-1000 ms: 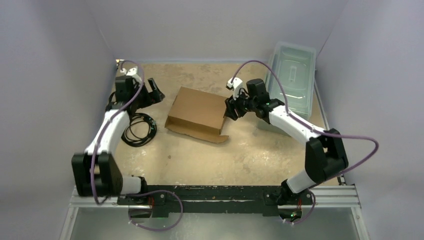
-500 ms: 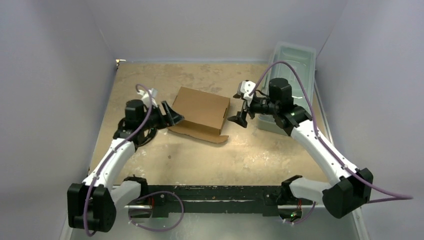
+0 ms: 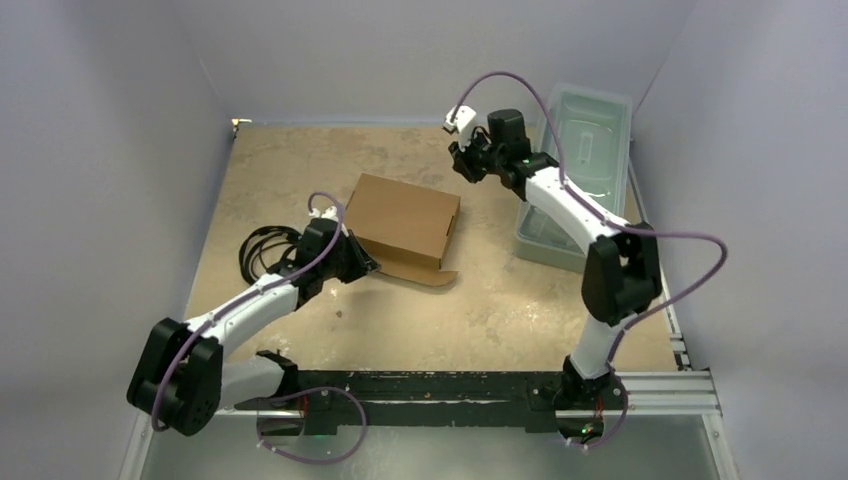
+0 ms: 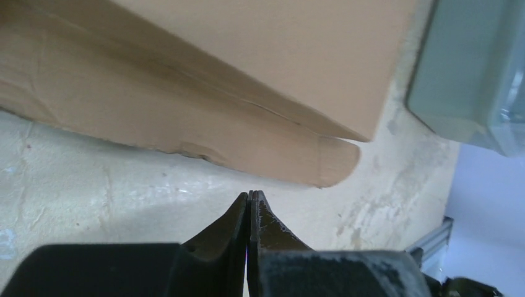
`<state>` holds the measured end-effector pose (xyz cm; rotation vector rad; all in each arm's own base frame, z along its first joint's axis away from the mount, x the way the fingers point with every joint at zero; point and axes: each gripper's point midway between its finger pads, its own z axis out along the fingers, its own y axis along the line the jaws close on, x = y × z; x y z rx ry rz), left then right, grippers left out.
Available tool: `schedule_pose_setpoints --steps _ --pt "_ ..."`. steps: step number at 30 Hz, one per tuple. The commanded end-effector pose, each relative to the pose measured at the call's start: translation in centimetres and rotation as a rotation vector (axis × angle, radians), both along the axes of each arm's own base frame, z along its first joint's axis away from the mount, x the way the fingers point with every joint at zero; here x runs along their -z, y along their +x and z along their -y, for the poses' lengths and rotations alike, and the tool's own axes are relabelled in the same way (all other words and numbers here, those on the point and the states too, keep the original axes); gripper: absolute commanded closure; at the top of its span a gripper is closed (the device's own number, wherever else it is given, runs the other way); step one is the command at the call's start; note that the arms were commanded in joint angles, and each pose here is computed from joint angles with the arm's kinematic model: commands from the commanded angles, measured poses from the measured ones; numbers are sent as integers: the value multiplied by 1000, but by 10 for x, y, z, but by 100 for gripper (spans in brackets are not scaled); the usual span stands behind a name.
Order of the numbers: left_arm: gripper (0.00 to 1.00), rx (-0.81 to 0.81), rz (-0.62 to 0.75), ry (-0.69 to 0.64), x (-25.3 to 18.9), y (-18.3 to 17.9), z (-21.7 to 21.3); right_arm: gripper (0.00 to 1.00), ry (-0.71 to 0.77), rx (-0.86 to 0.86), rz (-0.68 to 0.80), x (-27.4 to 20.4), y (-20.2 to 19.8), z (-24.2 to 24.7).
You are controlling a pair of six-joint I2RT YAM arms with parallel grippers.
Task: Fold the paper box
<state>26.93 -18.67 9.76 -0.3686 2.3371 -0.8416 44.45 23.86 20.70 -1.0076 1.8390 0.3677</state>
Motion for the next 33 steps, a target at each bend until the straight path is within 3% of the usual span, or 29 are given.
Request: schedule_pose_setpoints --steps 1,7,12,20,33 --pt "100 -123 5 39 0 25 -6 77 -98 207 19 18 45 22" --pt "100 -131 -15 92 13 44 -4 77 -131 206 -72 59 69 10" --pt "100 -119 -32 125 26 56 0 77 -167 146 -165 97 59 4" --pt "100 -145 -17 184 32 74 -5 78 -195 71 -205 107 33 1" --pt "100 -113 -41 237 43 93 -15 80 -222 21 -305 129 -47 13"
